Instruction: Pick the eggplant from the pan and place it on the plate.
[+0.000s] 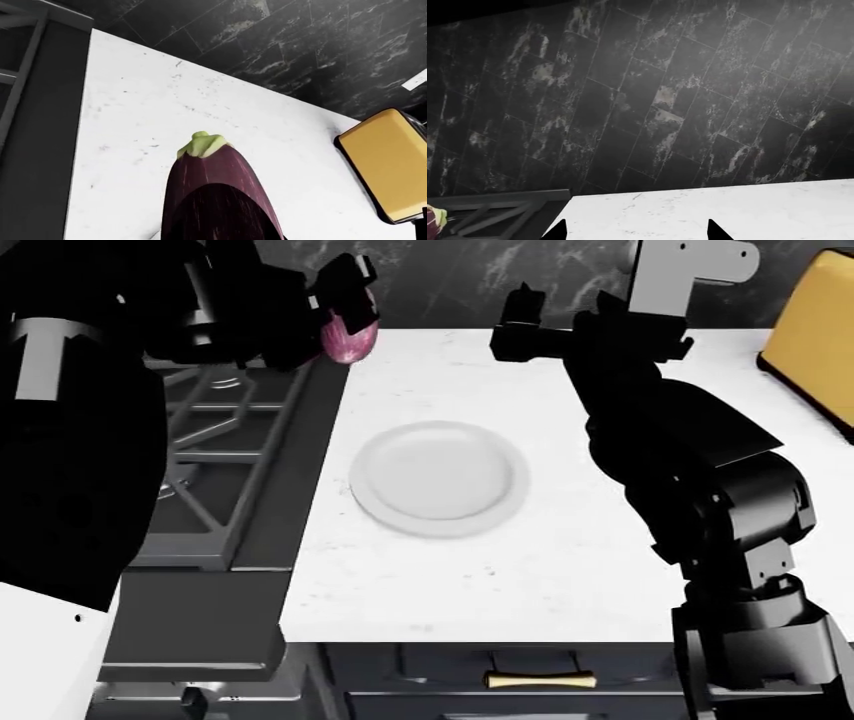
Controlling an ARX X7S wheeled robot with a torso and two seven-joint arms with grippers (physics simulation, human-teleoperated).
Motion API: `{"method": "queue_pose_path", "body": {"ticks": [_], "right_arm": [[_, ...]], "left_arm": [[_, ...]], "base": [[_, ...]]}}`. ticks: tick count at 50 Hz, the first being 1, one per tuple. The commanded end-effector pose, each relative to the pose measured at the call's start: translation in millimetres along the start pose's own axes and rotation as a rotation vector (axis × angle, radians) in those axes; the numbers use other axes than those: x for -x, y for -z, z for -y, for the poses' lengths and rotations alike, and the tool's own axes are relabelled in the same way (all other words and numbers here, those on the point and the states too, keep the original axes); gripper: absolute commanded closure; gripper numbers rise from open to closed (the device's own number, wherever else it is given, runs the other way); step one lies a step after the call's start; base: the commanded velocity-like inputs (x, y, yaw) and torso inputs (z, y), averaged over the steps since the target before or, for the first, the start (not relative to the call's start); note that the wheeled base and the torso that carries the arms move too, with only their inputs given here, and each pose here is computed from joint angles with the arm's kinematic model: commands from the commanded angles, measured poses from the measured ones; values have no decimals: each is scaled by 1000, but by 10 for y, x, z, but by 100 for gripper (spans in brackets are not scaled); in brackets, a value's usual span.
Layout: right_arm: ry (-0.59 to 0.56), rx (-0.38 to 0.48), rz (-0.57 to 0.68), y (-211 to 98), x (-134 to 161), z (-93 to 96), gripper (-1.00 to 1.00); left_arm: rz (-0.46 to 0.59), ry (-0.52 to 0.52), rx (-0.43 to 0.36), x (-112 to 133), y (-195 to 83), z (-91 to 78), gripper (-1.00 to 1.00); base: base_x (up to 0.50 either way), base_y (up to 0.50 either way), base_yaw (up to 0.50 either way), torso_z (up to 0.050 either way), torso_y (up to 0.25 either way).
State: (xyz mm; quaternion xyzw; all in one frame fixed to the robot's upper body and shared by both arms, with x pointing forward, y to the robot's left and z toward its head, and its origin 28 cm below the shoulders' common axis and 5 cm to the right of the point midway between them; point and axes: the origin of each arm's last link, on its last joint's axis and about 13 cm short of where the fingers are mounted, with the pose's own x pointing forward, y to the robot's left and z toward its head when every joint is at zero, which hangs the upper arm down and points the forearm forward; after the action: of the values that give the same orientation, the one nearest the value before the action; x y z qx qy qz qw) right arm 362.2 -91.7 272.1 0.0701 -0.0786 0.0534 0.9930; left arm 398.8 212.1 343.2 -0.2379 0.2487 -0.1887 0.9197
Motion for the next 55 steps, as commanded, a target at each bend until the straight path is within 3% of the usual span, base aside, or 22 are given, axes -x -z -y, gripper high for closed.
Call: {"method": "queue_pose_path", "body": {"ticks": [1,55], "right_arm": [[-3,-3,-1,7,4,-4,-100],[-4,-5,0,13,8,-3,-100]], "left_arm": [[1,15,12,8,-8,17,100],[0,21,9,8,-7,17,100]], "base": [[0,-141,0,0,0],[0,-136,0,0,0]]}}
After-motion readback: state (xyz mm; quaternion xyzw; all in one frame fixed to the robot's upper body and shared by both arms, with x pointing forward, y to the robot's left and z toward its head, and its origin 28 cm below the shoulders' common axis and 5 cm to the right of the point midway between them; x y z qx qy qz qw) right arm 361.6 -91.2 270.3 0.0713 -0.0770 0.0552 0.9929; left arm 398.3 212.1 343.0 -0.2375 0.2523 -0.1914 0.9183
